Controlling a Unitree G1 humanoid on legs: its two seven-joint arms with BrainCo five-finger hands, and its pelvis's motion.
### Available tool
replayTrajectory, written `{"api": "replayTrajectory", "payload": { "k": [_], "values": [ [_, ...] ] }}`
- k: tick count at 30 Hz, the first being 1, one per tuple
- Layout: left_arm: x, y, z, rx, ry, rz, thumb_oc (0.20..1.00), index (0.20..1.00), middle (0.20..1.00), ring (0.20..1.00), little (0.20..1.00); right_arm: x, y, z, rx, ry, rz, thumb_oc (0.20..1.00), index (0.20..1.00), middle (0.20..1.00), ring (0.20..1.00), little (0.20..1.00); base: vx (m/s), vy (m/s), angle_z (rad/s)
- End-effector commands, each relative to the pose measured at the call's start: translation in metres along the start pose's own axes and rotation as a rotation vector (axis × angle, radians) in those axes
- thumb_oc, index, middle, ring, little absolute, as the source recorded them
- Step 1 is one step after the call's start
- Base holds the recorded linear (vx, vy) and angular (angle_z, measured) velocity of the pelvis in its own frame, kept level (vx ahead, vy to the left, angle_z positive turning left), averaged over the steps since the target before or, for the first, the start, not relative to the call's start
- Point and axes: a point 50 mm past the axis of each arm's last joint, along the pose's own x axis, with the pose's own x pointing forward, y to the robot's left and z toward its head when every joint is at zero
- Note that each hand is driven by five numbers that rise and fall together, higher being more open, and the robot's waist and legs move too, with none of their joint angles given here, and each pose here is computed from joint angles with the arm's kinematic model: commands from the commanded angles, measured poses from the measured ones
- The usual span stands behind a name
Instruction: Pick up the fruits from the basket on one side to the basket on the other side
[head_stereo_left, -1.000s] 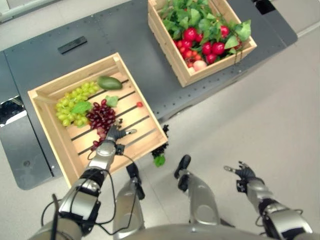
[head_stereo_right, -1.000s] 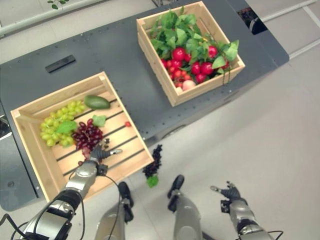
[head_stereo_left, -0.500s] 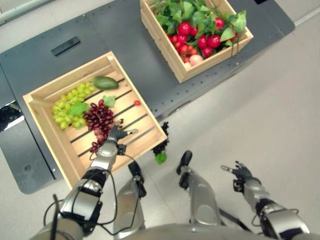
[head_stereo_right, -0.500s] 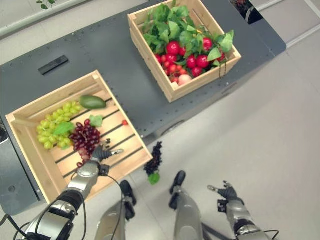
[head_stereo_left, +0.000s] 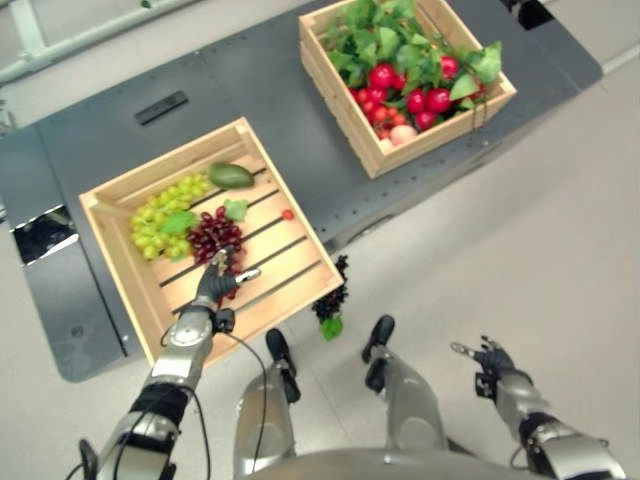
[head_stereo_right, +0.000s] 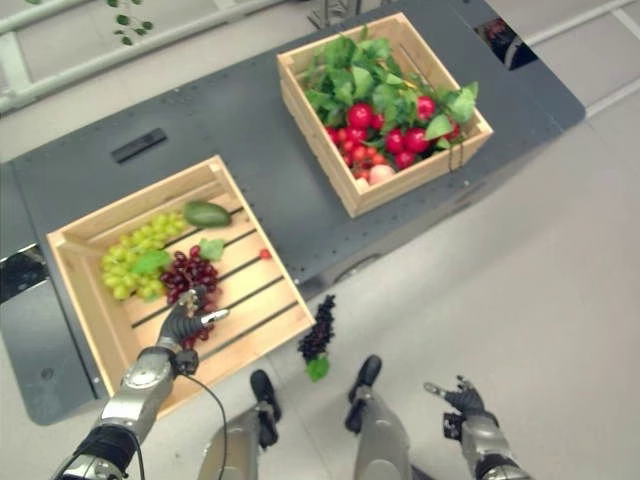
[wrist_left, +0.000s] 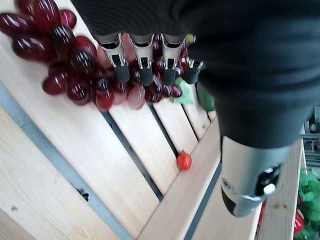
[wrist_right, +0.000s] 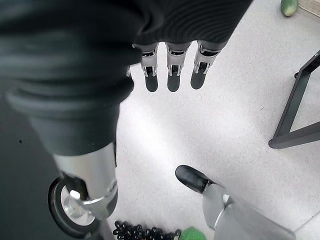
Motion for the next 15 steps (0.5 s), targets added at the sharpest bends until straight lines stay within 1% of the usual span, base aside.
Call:
{"api": "replayTrajectory", "payload": {
  "k": [1,9,15],
  "values": [
    [-0.002,0.013,0.018,-0.04,-0.1,0.027,1.0,1.0,1.0,1.0,1.0,-0.001,-0.016,0.0,0.05,-0.019,-0.044,1.0,1.0,1.0,1.0,1.0,0.01,-0.016,0.17],
    [-0.008,0.026,0.003,-0.054,-0.047,0.092,1.0,1.0,1.0,1.0,1.0,-0.001,-0.018,-0.004,0.06,-0.006,-0.049,1.0,1.0,1.0,1.0,1.0,0.01,-0.018,0.07],
    [-0.002,0.025,-0.007,-0.035,0.019,0.125,1.0,1.0,1.0,1.0,1.0,-0.001,-0.017,0.0,0.047,-0.016,-0.044,1.0,1.0,1.0,1.0,1.0,0.0,-0.003,0.03]
  ]
}}
